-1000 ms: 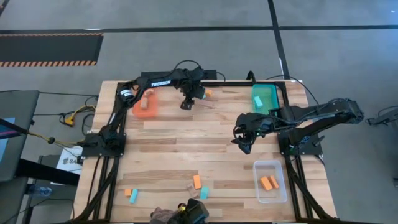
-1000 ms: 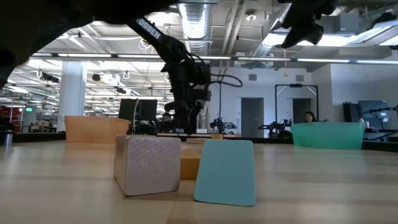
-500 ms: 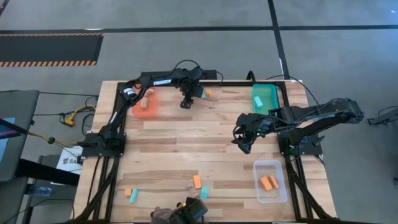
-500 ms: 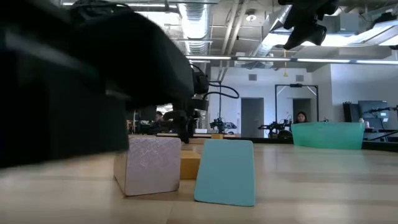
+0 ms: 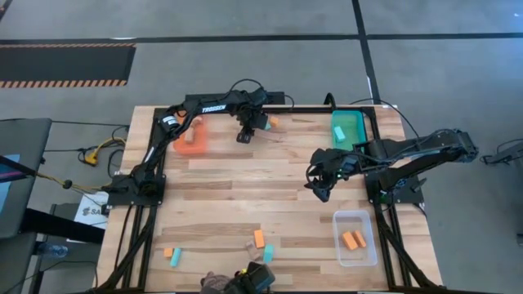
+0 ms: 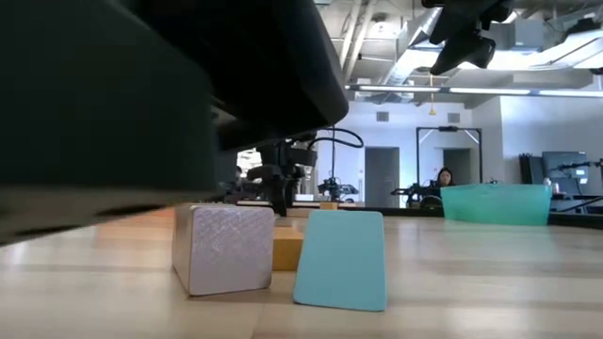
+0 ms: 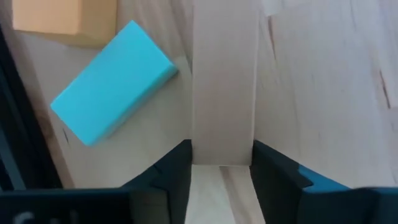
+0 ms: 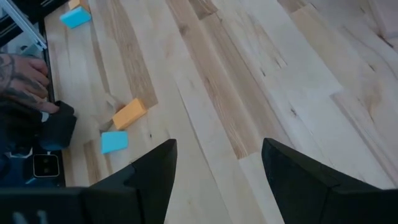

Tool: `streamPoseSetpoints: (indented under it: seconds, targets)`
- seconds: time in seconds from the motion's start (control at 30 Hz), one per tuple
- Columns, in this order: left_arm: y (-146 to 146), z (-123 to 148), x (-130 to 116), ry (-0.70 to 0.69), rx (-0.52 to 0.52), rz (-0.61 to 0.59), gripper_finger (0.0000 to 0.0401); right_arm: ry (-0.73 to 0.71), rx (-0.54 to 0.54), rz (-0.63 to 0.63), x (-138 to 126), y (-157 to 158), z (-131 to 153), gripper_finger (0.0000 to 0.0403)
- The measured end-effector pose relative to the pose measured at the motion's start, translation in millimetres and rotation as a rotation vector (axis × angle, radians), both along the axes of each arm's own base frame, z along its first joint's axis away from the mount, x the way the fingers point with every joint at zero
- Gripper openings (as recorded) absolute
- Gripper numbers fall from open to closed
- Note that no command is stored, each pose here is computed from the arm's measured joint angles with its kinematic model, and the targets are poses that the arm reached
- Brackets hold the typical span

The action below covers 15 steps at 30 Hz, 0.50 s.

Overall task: Sort & place blocks by color
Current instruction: Put the brown block into the orange bin

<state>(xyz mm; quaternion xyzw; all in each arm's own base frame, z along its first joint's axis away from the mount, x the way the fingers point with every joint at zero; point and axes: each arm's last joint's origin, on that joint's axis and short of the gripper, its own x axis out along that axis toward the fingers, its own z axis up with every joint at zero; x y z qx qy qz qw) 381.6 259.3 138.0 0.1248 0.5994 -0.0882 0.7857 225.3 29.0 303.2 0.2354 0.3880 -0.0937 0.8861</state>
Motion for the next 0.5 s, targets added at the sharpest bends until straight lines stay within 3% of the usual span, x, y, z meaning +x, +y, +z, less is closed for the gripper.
streamPoseSetpoints:
  seconds: [0.13,0.33,0.4,0.5]
  targets:
    - [-2.5,0.2,1.3,0.007,0.001,0.01,0.0097,0.0,0.0,0.0,0.0,0.0,0.0,0.0259]
    - [-3.3,13.2,-6.3,0.018,-0.064,0.148,0.0103,0.0,0.001,0.002,0.0,0.5,0.0,0.0259]
    - [-8.5,27.6,-15.7,0.048,-0.109,0.181,0.0103,0.0,0.0,0.008,-0.2,1.5,0.0,0.0259]
    - [-10.7,70.0,-29.4,-0.007,-0.116,0.247,0.0097,-0.001,-0.008,0.017,-0.2,1.7,0.0,0.0259]
